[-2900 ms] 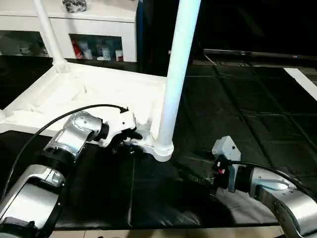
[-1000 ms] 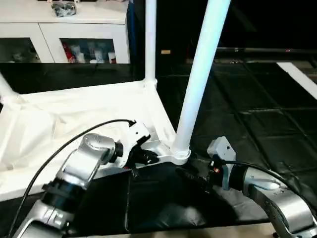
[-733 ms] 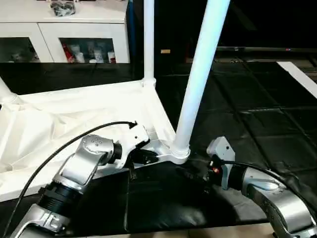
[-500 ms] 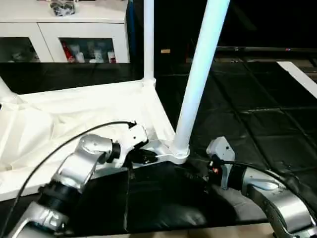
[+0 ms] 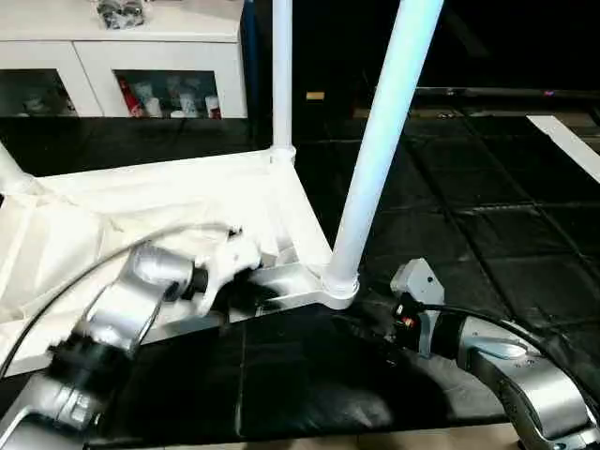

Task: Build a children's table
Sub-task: Rotate table base, then rotate leg to tighten

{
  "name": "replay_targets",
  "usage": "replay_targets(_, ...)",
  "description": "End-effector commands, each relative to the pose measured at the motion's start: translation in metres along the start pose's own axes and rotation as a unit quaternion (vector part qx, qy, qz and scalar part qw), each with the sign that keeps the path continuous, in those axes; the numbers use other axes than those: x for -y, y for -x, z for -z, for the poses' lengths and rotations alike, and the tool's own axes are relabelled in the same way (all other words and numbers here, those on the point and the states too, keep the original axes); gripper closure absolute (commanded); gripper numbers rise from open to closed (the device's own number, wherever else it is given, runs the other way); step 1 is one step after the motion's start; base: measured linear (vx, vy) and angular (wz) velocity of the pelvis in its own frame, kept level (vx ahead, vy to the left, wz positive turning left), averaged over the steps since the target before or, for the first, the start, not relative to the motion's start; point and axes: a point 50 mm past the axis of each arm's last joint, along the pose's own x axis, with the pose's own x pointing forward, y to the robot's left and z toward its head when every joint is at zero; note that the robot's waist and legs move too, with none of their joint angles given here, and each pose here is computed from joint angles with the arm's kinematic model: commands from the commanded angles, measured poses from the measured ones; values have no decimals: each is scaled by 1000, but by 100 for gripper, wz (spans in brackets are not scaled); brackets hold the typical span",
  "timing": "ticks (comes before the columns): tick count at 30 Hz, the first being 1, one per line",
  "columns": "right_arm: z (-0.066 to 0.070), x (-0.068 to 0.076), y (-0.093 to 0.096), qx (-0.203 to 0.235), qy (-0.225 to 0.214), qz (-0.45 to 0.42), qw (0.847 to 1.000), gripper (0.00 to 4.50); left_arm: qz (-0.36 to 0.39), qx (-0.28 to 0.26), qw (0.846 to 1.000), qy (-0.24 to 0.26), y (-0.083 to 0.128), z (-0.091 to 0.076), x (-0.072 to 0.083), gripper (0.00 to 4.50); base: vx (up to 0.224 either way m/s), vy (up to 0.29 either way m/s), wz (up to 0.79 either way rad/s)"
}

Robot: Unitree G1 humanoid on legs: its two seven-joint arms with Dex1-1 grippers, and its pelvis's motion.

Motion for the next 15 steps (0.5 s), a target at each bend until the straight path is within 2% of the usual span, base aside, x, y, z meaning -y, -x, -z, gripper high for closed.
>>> replay_targets(1, 2, -2, -2, -7, -3, -8, 1000, 0, -21, 13, 1000, -10, -4, -6, -2, 353, 0, 0, 0)
replay_targets(2, 2, -2, -2, -7, -3, -8, 1000, 0, -23, 14, 1000, -11, -4, -6, -3, 334, 0, 0, 0)
replay_targets(5, 2, -2, -2, -8, -2, -8, 1000, 0, -28, 20, 999, -9, -7, -8, -3, 321, 0, 0, 0)
replay_targets(11, 3, -3, -3, -6, -2, -5, 1000, 0, -22, 26, 999, -8, -11, -7, -1, 321, 0, 0, 0)
replay_targets(15, 3, -3, -3, -6, -2, -3, 1000, 0, -24, 25, 999, -9, -12, -6, -3, 359, 0, 0, 0)
